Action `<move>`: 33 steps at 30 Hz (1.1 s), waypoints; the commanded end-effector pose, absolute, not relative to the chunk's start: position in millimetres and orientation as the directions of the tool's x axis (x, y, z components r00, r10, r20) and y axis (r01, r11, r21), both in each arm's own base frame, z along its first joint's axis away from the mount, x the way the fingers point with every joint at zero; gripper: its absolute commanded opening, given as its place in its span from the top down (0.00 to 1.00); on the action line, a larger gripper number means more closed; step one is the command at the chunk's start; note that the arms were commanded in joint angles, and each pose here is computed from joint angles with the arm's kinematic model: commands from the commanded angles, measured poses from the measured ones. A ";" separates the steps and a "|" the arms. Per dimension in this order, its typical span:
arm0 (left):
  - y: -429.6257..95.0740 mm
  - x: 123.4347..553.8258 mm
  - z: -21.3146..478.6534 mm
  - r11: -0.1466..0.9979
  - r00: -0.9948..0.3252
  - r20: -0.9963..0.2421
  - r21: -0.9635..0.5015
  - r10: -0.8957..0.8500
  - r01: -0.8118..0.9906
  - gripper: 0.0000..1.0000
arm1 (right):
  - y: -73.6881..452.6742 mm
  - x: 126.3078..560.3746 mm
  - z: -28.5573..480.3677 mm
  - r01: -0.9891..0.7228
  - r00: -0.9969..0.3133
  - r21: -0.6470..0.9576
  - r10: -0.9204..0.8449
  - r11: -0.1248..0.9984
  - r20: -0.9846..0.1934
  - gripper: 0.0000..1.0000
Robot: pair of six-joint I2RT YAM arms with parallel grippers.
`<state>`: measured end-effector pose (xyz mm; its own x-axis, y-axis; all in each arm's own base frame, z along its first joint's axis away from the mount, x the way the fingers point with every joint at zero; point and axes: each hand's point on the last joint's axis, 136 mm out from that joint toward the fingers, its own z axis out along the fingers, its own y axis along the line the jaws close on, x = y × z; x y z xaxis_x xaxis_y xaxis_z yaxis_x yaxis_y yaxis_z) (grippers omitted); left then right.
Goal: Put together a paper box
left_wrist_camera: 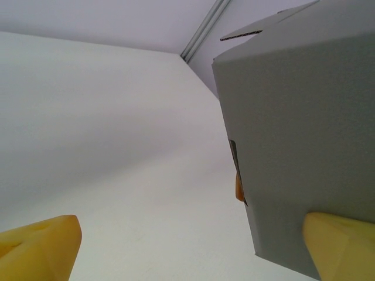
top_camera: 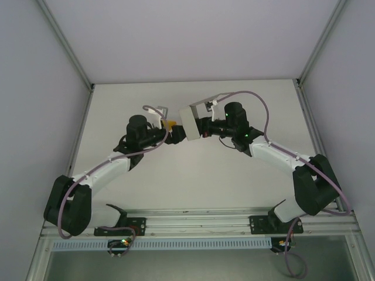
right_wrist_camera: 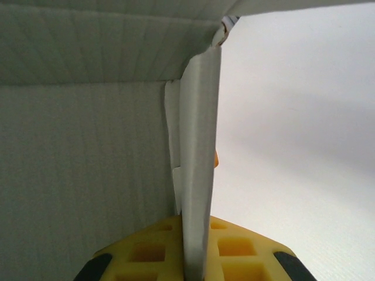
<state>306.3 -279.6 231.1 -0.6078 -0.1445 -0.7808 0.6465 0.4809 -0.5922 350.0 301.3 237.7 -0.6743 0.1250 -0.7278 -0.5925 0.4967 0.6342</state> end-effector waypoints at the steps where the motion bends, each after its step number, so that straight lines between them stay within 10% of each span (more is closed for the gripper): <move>1: -326.5 257.6 272.2 0.254 -0.523 -0.851 -0.518 -0.051 0.817 0.00 | 353.2 298.3 229.1 -0.678 -0.703 0.651 -0.039 0.341 -0.711 1.00; 10: -307.0 255.5 266.0 0.355 -0.505 -0.861 -0.493 -0.065 0.794 0.00 | 335.8 291.5 269.3 -0.707 -0.682 0.678 0.059 0.199 -0.729 0.97; 19: -214.1 276.1 215.3 0.805 -0.568 -0.821 -0.375 -0.058 0.459 0.00 | 220.6 336.1 210.5 -0.325 -0.688 0.454 0.122 0.830 -0.715 0.98; 33: -119.3 261.2 177.0 0.946 -0.620 -0.770 -0.294 -0.150 0.135 0.00 | 176.9 344.3 95.5 -0.070 -0.869 0.144 0.010 0.987 -0.494 0.98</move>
<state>264.1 -126.9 182.4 -0.6087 -0.1427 -0.7805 0.1711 0.9370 -0.3047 347.6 188.4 115.2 -0.8412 0.0955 -0.5322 -0.0974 0.9414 0.3229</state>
